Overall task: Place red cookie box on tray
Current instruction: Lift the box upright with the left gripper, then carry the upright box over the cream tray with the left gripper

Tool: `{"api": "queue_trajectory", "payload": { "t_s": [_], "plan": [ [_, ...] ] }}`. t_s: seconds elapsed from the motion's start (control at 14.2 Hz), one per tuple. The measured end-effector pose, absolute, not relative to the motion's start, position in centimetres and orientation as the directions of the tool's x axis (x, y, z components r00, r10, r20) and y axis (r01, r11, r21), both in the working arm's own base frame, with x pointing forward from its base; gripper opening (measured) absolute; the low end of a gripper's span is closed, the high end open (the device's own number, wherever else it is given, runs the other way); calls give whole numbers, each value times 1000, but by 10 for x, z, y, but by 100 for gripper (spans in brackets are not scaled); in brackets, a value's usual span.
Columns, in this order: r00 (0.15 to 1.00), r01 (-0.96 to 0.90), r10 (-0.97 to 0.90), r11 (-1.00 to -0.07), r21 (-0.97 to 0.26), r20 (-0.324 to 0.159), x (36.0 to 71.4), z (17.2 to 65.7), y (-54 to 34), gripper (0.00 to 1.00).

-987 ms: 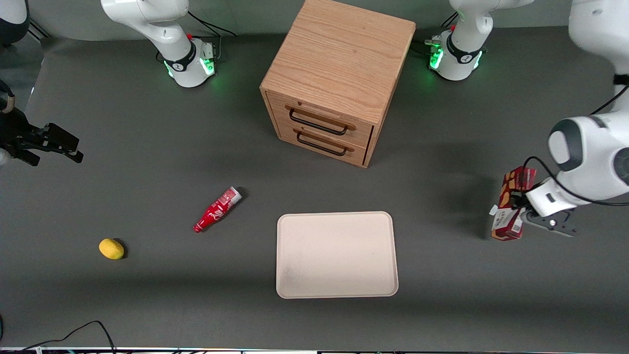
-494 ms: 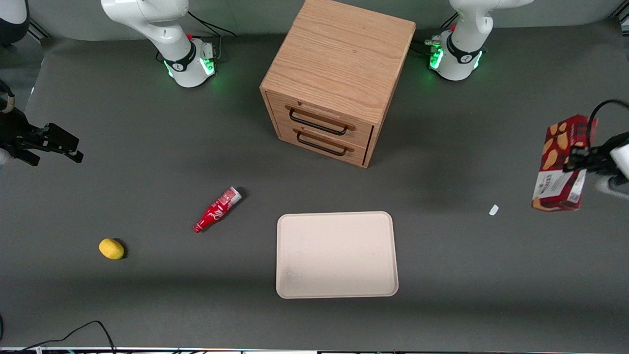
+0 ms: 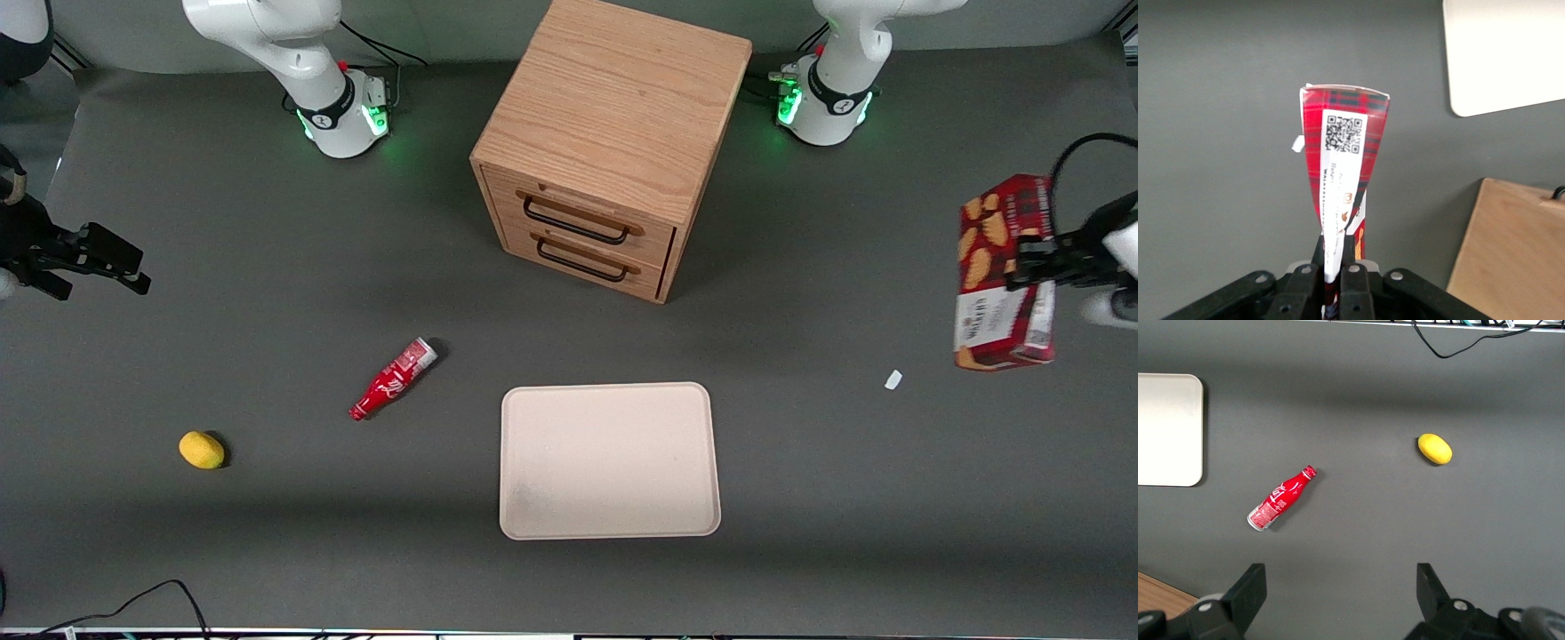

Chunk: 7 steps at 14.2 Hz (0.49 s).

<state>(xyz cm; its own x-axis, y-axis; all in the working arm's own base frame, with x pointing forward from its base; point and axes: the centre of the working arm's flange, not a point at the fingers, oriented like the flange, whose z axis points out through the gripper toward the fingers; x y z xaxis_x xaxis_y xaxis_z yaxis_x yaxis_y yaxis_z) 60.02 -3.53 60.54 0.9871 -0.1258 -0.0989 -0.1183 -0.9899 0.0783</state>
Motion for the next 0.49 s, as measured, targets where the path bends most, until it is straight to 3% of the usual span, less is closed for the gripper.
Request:
{"api": "queue_trajectory", "payload": {
  "t_s": [0.28, 0.49],
  "plan": [
    [994, -42, -52, -994, 99, -101, 620, 593, -119, 9],
    [997, 15, 6, -993, 121, -73, 644, 573, -178, 9]
  ]
}}
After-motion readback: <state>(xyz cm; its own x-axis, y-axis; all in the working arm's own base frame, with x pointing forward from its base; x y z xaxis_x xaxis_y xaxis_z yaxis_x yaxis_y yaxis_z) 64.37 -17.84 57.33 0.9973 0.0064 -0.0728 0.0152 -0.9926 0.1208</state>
